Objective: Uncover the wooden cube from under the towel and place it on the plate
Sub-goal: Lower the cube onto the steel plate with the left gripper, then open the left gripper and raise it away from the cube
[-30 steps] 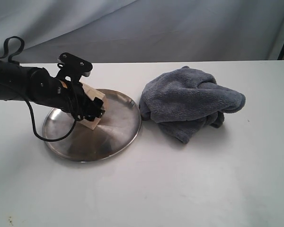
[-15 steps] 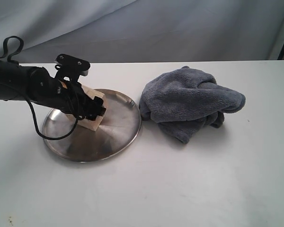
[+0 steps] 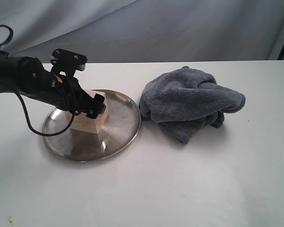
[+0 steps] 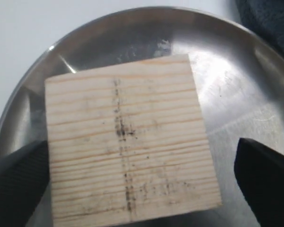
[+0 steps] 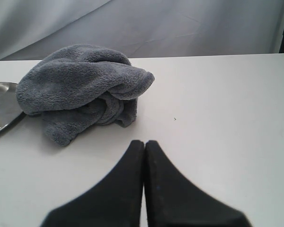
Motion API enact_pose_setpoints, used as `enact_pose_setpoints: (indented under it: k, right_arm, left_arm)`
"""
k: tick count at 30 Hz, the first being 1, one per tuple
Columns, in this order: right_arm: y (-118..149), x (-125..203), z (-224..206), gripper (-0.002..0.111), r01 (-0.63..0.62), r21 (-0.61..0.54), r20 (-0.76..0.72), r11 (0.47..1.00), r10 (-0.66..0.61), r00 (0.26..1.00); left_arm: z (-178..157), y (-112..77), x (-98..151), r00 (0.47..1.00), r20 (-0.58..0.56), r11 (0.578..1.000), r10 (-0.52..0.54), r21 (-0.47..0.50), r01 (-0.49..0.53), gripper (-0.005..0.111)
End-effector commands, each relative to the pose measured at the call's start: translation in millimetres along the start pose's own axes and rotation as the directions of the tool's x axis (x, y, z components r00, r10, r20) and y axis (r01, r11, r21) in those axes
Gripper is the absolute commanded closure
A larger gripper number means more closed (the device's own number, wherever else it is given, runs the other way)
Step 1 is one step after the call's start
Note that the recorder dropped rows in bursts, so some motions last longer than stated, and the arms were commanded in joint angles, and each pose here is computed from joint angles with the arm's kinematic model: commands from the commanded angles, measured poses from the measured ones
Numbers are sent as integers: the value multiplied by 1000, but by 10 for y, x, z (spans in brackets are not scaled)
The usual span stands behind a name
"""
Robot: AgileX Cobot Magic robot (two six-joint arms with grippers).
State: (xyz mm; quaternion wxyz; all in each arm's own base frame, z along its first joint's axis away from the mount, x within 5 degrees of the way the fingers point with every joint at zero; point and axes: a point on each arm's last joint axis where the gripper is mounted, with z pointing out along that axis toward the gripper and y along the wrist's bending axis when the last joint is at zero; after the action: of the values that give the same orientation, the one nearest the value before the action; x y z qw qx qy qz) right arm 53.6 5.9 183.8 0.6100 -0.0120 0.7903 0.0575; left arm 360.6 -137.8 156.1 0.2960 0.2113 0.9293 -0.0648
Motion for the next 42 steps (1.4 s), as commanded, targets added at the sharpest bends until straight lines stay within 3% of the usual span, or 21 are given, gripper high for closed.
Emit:
enact_pose_setpoints:
  k: [1,13,20,23,29,33,36,42]
  right_arm:
    - [0,9,0,108,-4,-2,4,1000,4,1000]
    - [0,9,0,108,-4,-2,4,1000,4,1000]
    - [0,9,0,108,-4,-2,4,1000,4,1000]
    - [0,9,0,108,-4,-2,4,1000,4,1000]
    - [0,9,0,108,-4,-2,4,1000,4,1000]
    - [0,9,0,108,-4,-2,4,1000,4,1000]
    - [0,9,0,108,-4,-2,4,1000,4,1000]
    - [0,9,0,108,-4,-2,4,1000,4,1000]
  left_arm:
    - [-390,-19,-170,997,71,1000,-7,6,7,3]
    - [-1598,-130,-209,994,97,997,48,60,-54,3]
    - [-2436,-227,-92,974,223,993,40,96,-63,3]
    - [-3004,-282,103,943,328,992,52,91,-87,3]
    - [-3702,-374,661,887,461,992,19,99,-73,3]
    - [-3868,-413,1121,831,555,993,-46,119,-24,3]
    - [-3900,-429,1446,759,643,990,-105,141,17,3]
    - [-3876,-448,1727,644,743,979,-185,199,51,3]
